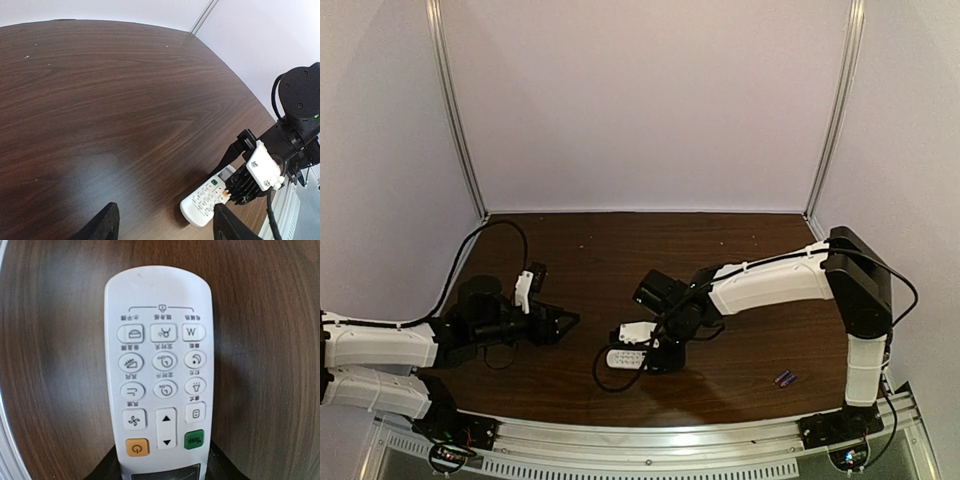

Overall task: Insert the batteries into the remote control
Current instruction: Pick up the remote control from the center of the board.

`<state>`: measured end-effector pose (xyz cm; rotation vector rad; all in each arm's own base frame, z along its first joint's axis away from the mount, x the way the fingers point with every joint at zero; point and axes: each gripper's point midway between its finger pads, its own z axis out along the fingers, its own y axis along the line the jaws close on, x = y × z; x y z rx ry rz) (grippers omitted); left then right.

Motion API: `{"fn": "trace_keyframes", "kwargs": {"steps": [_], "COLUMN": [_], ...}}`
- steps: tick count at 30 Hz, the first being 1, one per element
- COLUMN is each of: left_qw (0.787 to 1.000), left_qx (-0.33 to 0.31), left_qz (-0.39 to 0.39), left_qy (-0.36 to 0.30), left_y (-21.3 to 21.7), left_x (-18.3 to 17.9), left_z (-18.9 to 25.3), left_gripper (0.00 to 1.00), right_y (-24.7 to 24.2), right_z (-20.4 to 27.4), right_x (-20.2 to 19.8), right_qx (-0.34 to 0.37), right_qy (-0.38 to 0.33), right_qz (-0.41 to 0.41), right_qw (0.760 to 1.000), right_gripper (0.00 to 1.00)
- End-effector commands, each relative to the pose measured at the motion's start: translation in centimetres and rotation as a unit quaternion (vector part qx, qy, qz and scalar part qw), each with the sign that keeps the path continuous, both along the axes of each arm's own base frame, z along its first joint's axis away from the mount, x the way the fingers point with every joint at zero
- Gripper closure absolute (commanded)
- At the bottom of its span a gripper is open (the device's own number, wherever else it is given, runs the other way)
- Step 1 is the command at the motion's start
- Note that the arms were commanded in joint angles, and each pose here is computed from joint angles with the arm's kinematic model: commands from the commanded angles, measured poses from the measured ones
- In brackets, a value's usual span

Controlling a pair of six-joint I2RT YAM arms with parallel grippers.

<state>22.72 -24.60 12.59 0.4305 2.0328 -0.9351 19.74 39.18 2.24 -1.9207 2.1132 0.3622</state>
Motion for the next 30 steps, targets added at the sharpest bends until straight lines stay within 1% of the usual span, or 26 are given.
{"fn": "trace_keyframes", "kwargs": {"steps": [1,3,5,7,9,12,14,16,17,19,25,30], "left_qw": [1.000,0.999,0.997,0.994,0.985,0.964,0.944,0.923,0.906,0.884,0.836,0.813], "left_qx": [-0.017,-0.019,-0.021,-0.027,-0.040,-0.051,-0.049,-0.014,0.022,0.069,0.105,0.120], "left_qz": [-0.003,-0.014,-0.021,-0.035,-0.058,-0.084,-0.113,-0.139,-0.144,-0.149,-0.153,-0.134], "left_qy": [-0.025,-0.041,-0.064,-0.101,-0.156,-0.246,-0.306,-0.359,-0.397,-0.437,-0.517,-0.554], "left_y": [0.0,-0.3,-0.3,-0.4,-0.5,-0.2,-0.6,-1.7,-2.1,-3.1,-4.5,-5.5], "left_x": [0.5,0.4,0.4,0.1,-0.8,-2.4,-4.2,-5.7,-6.0,-6.4,-7.4,-7.4], "left_z": [1.2,1.7,2.5,3.3,4.5,5.9,6.7,6.9,7.0,7.5,10.2,12.1], "left_gripper": [0.35,0.36,0.36,0.37,0.39,0.43,0.43,0.43,0.43,0.43,0.47,0.49], "right_y": [0.7,1.2,1.3,1.3,1.2,1.2,1.3,1.4,1.5,1.7,1.7,1.4], "right_z": [3.2,5.0,6.0,6.8,7.6,9.4,10.9,12.5,13.2,14.9,19.1,22.3], "right_x": [-0.8,-0.6,-0.7,-0.6,-0.4,-0.3,-0.5,-0.7,-0.8,-1.2,-2.3,-2.8], "right_qx": [0.090,0.140,0.165,0.186,0.210,0.256,0.284,0.309,0.324,0.355,0.427,0.482], "right_qy": [0.055,0.085,0.112,0.133,0.157,0.198,0.221,0.244,0.257,0.287,0.360,0.419], "right_qz": [-0.023,-0.034,-0.039,-0.045,-0.053,-0.059,-0.056,-0.057,-0.058,-0.056,-0.055,-0.057], "right_qw": [0.994,0.986,0.979,0.972,0.964,0.944,0.931,0.917,0.909,0.888,0.827,0.767], "right_gripper": [0.58,0.60,0.63,0.65,0.66,0.68,0.68,0.68,0.68,0.68,0.70,0.73]}}
